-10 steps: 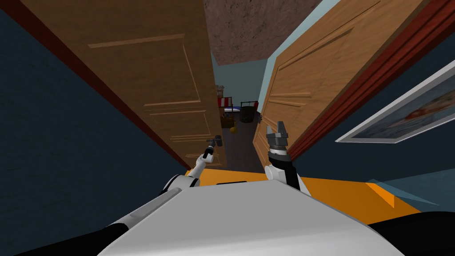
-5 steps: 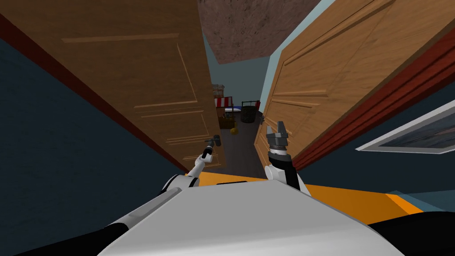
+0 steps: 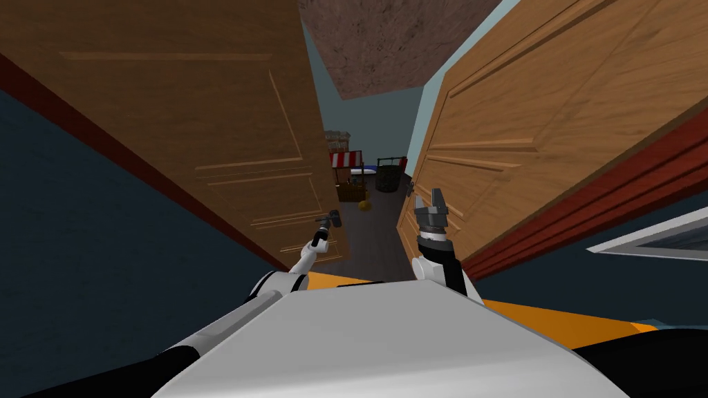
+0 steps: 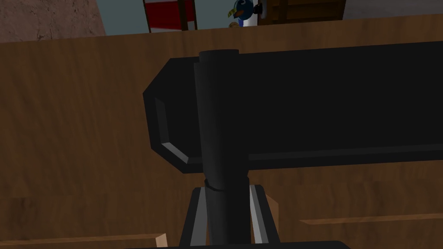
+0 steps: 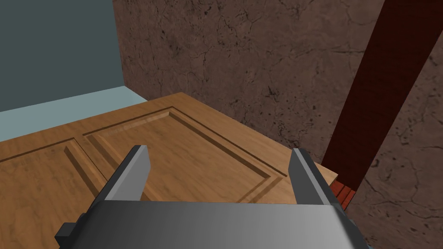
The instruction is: Push the door open
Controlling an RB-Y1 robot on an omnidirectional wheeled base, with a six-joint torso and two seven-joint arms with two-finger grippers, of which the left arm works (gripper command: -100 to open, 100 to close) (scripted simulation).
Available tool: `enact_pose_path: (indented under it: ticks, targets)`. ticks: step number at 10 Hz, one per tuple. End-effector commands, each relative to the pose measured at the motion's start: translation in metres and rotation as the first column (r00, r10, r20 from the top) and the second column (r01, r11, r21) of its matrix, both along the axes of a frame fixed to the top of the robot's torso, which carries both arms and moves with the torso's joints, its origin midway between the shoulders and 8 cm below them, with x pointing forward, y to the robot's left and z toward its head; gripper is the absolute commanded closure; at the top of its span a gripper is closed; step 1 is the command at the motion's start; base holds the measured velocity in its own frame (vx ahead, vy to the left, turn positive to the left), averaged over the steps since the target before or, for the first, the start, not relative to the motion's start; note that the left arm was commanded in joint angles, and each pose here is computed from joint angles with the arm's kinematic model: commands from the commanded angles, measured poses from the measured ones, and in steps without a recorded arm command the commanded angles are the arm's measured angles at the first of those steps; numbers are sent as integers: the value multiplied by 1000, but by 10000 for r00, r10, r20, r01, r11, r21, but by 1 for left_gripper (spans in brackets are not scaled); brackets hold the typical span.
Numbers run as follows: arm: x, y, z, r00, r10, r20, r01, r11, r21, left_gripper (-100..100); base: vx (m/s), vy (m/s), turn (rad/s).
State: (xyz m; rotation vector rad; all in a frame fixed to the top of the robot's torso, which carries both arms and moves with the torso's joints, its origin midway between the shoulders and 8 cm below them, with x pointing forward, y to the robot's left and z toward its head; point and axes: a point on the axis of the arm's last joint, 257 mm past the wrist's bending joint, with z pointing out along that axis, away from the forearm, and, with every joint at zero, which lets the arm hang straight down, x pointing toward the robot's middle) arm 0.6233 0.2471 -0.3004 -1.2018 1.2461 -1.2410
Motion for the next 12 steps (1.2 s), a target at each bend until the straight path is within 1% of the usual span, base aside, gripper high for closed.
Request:
enact_pose_path:
  ticks: [1, 2, 3, 5, 6, 7, 8, 9, 10, 12]
  targets:
    - [0, 20, 4, 9994, 347, 80, -348, 9994, 45, 100, 154, -110, 99]
    - [0, 20, 4, 9994, 347, 80, -348, 9994, 45, 100, 118, -78, 45]
    - [0, 35, 4, 9981, 605, 78, -605, 9982, 49, 100, 146, -95, 36]
    - [0, 35, 4, 9981, 605, 78, -605, 9982, 49, 100, 96, -58, 43]
    - [-2, 54, 4, 9954, 957, 76, -957, 9954, 54, 100, 128, -93, 58]
    - [2, 52, 17, 9953, 902, 346, -904, 9959, 23, 100, 158, -121, 105]
    - [-4, 69, 4, 9925, 1222, 76, -1222, 9925, 58, 100, 178, -158, 86]
    - [-4, 69, 4, 9925, 1222, 76, -1222, 9925, 58, 100, 144, -116, 75]
    - [-6, 84, 4, 9889, 1485, 78, -1485, 9889, 61, 100, 148, -105, 86]
    - [-8, 103, 5, 9832, 1822, 82, -1823, 9832, 65, 100, 176, -148, 98]
